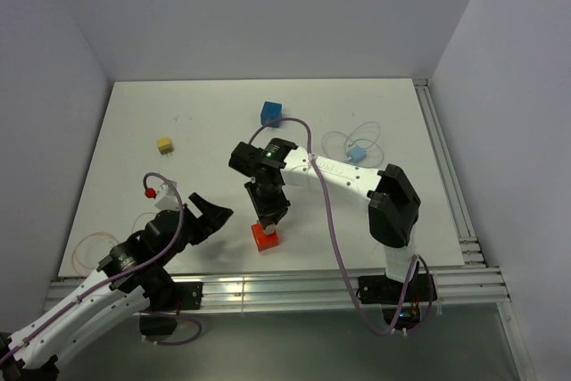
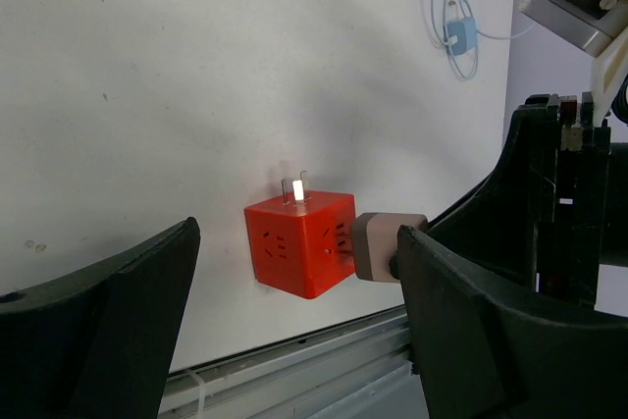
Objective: Insert the plug
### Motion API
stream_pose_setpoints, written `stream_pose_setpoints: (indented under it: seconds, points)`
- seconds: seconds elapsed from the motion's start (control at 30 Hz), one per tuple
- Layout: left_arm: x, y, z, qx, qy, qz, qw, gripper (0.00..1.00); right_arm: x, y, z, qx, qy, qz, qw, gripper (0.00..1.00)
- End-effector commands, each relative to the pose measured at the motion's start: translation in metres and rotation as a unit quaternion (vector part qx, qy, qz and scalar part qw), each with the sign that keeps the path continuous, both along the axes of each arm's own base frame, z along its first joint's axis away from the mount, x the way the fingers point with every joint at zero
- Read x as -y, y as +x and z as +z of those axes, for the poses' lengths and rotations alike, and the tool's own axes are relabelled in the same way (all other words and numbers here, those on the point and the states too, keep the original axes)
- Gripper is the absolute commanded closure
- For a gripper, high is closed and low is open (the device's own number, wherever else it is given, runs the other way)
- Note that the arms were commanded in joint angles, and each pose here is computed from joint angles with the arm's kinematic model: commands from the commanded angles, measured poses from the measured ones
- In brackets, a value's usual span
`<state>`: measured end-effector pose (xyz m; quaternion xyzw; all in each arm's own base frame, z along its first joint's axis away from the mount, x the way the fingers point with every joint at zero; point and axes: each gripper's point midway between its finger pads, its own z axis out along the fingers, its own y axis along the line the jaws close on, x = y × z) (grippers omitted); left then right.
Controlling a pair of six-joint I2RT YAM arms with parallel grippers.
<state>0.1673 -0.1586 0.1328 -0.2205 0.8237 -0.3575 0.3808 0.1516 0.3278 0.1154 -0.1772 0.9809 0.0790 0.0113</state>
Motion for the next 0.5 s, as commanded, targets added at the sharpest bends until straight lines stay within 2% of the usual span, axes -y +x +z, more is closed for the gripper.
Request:
stream_pose_setpoints:
  seconds: [0.0, 0.47]
  points:
    - [0.002, 0.001, 0.012, 0.018, -0.007, -0.007, 1.000, 0.14, 0.003, 0.012, -0.001, 0.026, -0.018, -0.009, 0.999, 1.00]
    - [0.003, 0.001, 0.006, 0.017, 0.000, -0.014, 1.000, 0.14, 0.003, 0.016, 0.014, 0.047, -0.003, -0.019, 0.999, 1.00]
